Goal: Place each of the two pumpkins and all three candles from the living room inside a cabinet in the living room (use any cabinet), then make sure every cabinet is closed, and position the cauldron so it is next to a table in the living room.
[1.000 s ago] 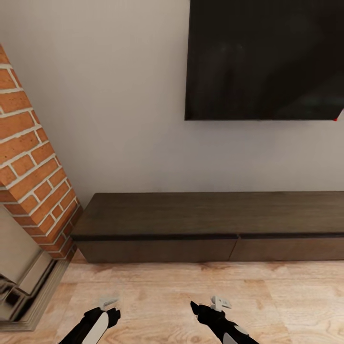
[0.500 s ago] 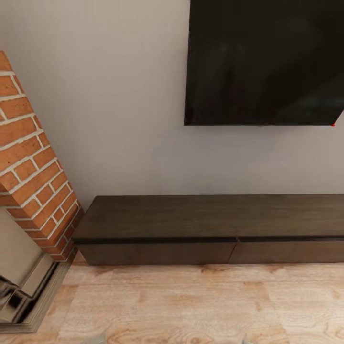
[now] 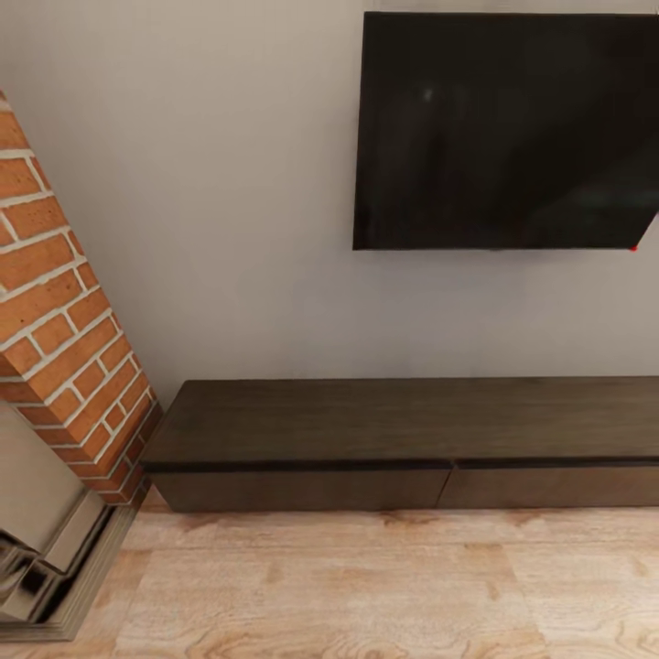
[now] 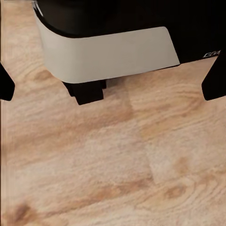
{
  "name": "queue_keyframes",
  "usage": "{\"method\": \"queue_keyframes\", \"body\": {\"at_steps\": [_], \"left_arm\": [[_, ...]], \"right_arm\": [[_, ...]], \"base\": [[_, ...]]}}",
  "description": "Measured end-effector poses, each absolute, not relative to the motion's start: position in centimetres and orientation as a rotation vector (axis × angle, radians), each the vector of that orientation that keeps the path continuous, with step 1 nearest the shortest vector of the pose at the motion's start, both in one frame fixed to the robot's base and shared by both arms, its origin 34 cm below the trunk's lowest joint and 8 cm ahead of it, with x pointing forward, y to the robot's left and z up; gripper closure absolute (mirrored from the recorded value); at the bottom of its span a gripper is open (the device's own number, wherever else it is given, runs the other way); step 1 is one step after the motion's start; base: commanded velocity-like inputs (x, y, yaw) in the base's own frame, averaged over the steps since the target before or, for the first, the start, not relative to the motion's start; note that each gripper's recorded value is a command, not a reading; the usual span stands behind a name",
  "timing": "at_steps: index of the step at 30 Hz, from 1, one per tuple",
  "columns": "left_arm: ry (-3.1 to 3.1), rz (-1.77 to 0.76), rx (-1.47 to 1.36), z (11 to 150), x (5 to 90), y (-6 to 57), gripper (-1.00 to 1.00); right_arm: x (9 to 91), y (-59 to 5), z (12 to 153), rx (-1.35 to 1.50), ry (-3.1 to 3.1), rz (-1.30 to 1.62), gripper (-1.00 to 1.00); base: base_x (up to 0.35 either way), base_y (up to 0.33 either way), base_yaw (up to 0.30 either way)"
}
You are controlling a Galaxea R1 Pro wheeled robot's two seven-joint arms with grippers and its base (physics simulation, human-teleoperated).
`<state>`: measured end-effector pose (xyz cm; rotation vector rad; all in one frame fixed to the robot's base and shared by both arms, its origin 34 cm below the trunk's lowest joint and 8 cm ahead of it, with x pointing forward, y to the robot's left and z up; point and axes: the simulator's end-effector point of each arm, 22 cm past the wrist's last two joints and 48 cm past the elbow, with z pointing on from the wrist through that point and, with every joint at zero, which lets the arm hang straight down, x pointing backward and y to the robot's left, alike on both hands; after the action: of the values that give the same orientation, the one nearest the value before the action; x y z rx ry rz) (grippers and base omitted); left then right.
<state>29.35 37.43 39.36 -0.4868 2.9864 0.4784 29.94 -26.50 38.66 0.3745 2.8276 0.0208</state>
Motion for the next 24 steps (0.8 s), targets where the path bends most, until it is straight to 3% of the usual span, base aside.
{"method": "queue_keyframes", "body": {"at_steps": [24], "left_arm": [[3.016,0.502,-0.419,40.9,27.3,37.5,-1.00]], "right_arm": [[29.9,-28.2,40.4,0.396,2.816,-0.114,-1.00]], "base": [[0.000,0.000,0.000]]}}
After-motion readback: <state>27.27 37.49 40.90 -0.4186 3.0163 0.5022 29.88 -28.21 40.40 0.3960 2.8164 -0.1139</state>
